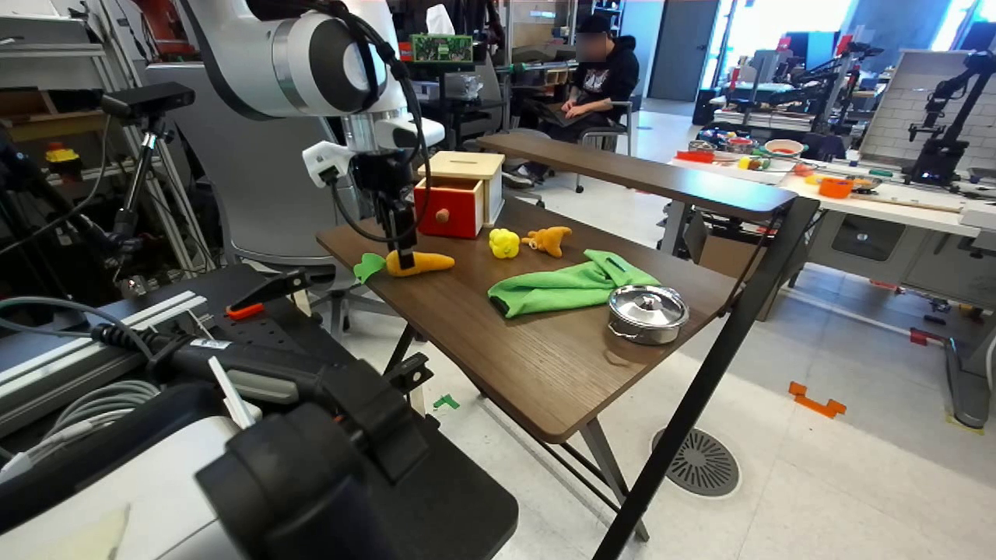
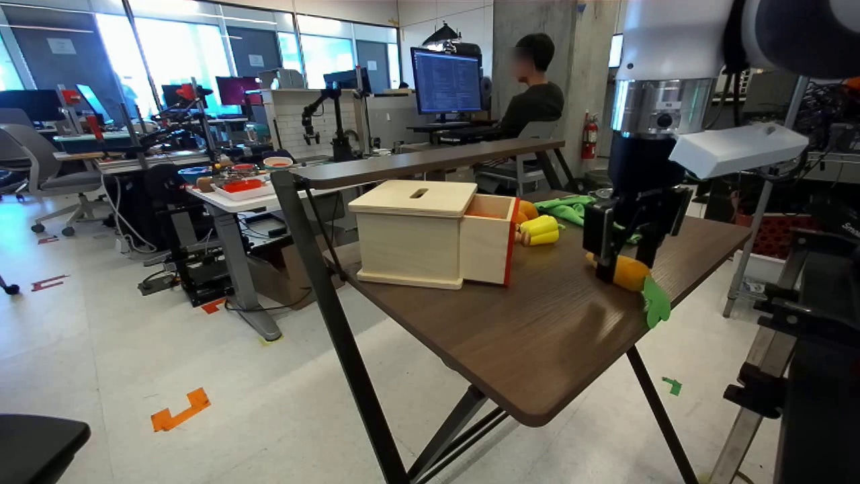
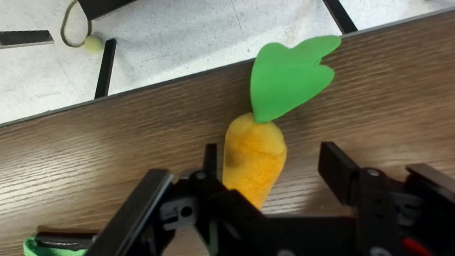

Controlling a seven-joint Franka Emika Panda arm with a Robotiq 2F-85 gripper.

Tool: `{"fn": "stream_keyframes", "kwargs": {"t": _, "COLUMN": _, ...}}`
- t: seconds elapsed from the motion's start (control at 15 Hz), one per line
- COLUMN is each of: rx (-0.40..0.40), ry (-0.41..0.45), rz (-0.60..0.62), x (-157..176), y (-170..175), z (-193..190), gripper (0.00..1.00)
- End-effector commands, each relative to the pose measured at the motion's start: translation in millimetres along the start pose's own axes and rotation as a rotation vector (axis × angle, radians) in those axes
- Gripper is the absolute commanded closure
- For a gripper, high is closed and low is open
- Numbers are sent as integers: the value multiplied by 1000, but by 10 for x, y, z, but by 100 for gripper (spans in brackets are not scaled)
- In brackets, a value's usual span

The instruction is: Move the carrot to the right

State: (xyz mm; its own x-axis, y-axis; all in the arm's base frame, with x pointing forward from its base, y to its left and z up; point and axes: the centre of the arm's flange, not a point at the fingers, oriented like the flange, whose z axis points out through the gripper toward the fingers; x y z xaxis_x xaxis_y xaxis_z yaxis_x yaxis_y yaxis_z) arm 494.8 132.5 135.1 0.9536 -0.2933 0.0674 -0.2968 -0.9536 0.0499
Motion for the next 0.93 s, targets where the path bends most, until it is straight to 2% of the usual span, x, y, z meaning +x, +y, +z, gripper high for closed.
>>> {"fn": "stream_keyframes", "kwargs": {"t": 0.0, "rx": 21, "ry": 17, "rz": -8, "x": -31, "y": -15, "z": 41, "gripper": 58}}
{"fn": "stream_keyframes", "kwargs": {"t": 0.27, "rx": 21, "ry": 35, "rz": 20, "x": 32, "y": 79, "z": -49, "gripper": 89}}
{"fn": "stream_keyframes", "kwargs": {"t": 0.4, "rx": 23, "ry": 56, "rz": 39, "x": 99, "y": 165, "z": -194, "gripper": 98}}
{"fn": "stream_keyframes", "kwargs": {"t": 0.67, "rx": 4, "ry": 101, "rz": 71, "x": 196, "y": 457, "z": -592, "gripper": 99}}
{"fn": "stream_keyframes", "kwargs": {"t": 0.87, "rx": 8, "ry": 142, "rz": 104, "x": 187, "y": 828, "z": -881, "gripper": 97}}
